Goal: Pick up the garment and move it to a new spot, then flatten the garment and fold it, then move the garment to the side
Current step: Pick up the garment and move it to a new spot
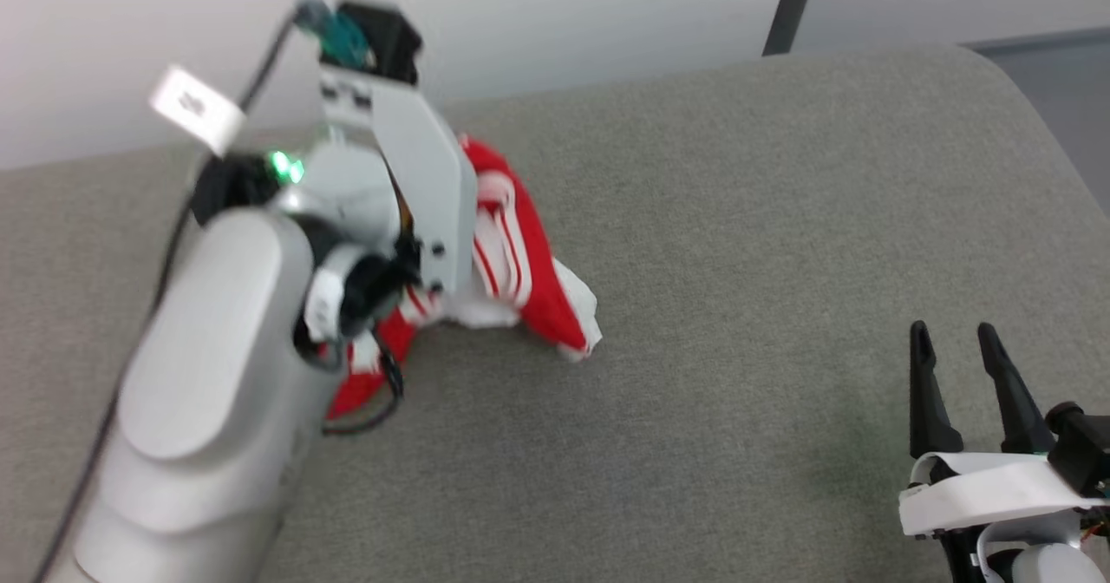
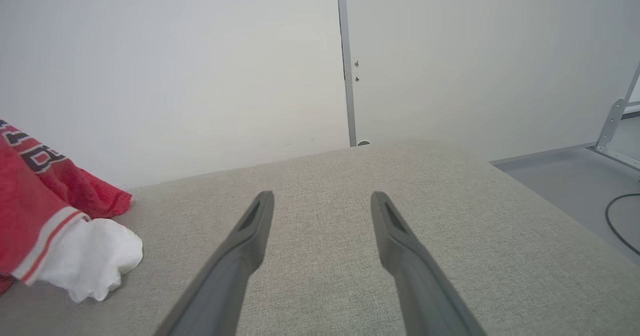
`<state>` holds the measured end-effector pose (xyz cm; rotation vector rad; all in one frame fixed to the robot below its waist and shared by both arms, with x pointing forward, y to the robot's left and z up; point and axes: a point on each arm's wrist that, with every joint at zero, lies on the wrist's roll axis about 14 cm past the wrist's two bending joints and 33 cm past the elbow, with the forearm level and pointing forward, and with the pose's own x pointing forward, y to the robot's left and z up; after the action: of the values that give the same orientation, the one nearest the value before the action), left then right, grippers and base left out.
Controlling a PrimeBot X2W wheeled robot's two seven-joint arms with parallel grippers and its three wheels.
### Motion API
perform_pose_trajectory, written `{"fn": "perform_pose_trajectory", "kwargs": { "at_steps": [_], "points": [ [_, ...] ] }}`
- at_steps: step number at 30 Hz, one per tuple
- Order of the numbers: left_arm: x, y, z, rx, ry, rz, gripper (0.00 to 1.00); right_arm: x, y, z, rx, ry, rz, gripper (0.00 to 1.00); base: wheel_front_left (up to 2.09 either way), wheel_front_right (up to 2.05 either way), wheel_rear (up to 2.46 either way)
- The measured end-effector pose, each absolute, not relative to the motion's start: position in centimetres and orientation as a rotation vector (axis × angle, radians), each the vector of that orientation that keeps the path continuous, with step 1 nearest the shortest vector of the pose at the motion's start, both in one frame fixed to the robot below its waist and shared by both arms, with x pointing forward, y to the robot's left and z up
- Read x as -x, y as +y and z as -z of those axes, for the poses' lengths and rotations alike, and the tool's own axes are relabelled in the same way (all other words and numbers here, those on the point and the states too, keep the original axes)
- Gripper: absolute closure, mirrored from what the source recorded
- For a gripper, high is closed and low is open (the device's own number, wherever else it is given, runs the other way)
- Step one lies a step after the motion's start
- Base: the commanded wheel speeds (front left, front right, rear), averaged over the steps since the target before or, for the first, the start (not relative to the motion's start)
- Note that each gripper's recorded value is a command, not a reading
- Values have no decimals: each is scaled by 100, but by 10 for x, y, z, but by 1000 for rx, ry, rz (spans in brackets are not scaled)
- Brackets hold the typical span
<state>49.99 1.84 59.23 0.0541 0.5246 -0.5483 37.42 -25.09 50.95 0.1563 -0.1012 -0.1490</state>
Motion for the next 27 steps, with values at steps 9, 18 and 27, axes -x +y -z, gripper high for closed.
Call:
{"fn": "perform_pose_trajectory", "kwargs": {
  "at_steps": [9,18,27],
  "points": [
    [-483,23,-508,-66,741,539,100,-377,-254,-494,-173,-59,167,0,0,0,0],
    [-463,41,-463,-82,879,519,51,-382,-247,-498,-181,-69,147,0,0,0,0],
    [-444,46,-473,-70,895,562,0,-379,-235,-505,-185,-88,107,0,0,0,0]
  ]
}}
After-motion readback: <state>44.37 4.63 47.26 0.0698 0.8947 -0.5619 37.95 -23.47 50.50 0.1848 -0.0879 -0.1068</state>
